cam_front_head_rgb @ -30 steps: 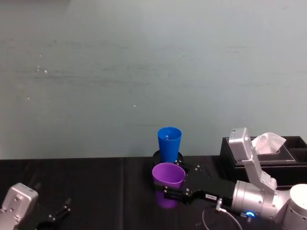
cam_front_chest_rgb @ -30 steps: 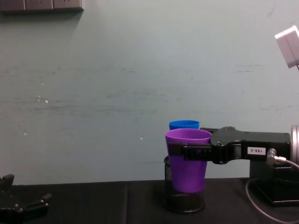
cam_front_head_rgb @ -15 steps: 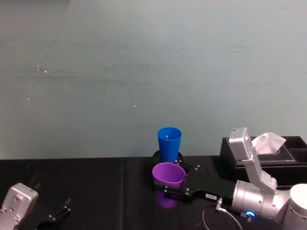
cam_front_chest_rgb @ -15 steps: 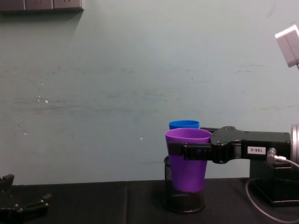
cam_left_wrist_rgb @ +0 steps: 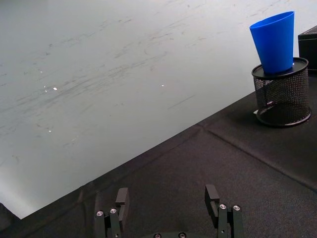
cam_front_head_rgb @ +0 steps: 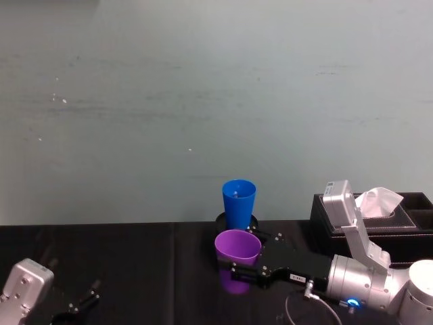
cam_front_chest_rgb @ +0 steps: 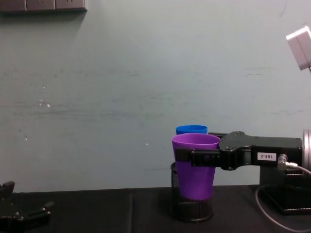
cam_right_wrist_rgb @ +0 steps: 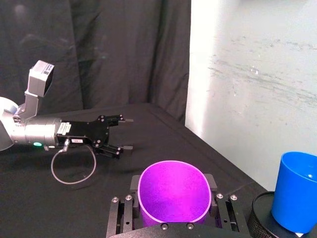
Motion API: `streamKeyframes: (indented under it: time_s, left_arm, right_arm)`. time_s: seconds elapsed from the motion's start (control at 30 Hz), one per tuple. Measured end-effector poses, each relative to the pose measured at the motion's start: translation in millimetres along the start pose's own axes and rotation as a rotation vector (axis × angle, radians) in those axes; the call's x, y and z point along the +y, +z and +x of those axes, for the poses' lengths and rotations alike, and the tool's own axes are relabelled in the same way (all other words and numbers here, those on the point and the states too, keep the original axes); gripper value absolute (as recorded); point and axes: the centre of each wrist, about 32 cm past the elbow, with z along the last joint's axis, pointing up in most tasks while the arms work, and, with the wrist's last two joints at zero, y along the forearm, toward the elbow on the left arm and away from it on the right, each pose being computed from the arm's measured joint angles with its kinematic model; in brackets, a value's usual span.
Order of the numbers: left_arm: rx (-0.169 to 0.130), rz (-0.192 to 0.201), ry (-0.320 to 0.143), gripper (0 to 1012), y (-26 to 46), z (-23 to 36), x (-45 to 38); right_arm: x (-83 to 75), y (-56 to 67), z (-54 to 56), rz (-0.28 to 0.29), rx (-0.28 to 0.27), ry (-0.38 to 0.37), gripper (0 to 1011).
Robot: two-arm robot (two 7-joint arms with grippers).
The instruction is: Pick up one cup with a gripper and tap it against the other cup.
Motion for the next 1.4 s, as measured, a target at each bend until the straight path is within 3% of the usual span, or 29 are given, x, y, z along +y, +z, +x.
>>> streamKeyframes:
  time_s: [1.4]
  left_arm:
    - [0.000,0.000,0.000,1000,0.0,0.0,0.0]
  right_arm:
    - [0.0,0.0,0.0,0.000,0.000,0.001,754]
